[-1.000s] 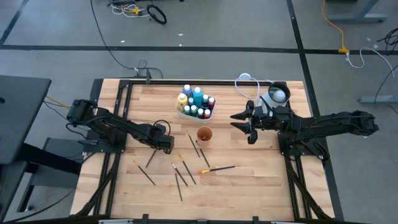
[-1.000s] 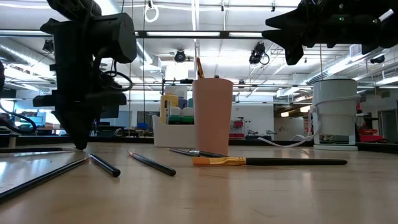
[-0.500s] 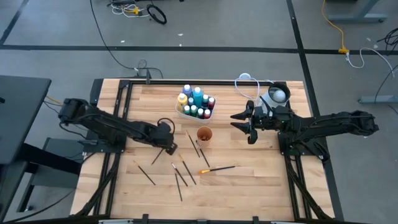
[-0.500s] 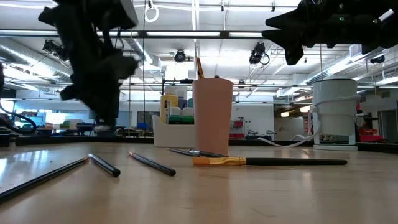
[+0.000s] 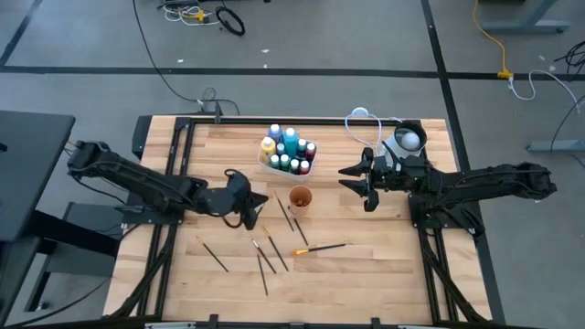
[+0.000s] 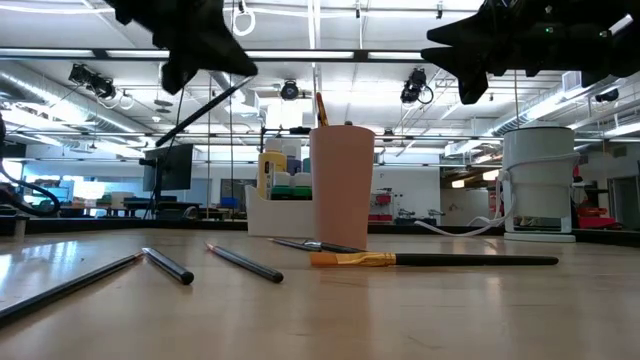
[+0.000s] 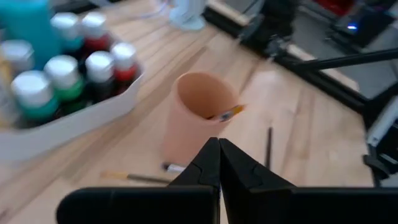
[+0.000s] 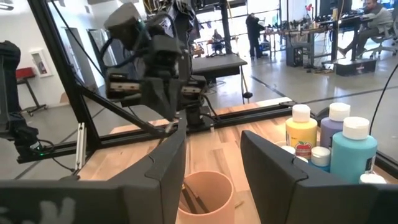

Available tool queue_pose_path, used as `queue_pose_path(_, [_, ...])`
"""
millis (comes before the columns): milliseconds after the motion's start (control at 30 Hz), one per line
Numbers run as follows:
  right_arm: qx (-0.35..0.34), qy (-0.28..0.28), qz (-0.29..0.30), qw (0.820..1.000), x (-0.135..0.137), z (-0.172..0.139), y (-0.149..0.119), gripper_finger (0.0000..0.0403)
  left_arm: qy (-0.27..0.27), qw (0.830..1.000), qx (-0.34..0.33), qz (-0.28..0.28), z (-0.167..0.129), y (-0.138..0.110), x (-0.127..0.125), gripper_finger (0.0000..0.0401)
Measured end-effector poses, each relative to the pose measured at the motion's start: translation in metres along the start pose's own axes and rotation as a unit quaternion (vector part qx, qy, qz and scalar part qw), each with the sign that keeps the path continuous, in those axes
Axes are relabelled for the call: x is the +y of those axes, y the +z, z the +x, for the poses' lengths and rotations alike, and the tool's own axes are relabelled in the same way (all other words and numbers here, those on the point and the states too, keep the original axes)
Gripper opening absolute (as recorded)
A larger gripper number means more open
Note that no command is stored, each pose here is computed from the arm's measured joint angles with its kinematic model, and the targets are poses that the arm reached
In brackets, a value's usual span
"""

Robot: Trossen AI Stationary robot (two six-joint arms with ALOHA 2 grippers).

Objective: Pick & Place Paint Supplies
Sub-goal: Put the black paint brush into the orange cup

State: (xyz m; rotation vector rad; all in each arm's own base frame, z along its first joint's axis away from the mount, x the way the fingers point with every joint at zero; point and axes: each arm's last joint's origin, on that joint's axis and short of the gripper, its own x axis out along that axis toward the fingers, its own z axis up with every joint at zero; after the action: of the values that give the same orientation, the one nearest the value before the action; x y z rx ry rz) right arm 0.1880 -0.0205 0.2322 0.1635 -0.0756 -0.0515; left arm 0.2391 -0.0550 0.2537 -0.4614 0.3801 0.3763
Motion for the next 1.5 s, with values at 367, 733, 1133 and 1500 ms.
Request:
queue_pose_path(367, [0.002,0.0,0.0,1.0,0.0,0.0,0.0,0.0158,-0.04,0.995,-0.07,0.05,-0.006,0.008,-0.016,0.0001])
queue_pose_path(733, [0.001,0.0,0.0,1.0,0.0,0.0,0.0,0.0158,-0.058,0.98,-0.148,0.123,-0.01,0.022,-0.025,0.0001])
queue_pose_path(1133, [0.0,0.0,0.0,1.0,0.0,0.0,0.0,0.0158,-0.068,0.946,-0.252,0.193,-0.012,0.039,-0.035,0.0001])
queue_pose_path(1500, [-0.003,0.0,0.0,1.0,0.0,0.0,0.001,0.0158,-0.06,0.912,-0.34,0.222,0.036,0.035,-0.037,0.0001])
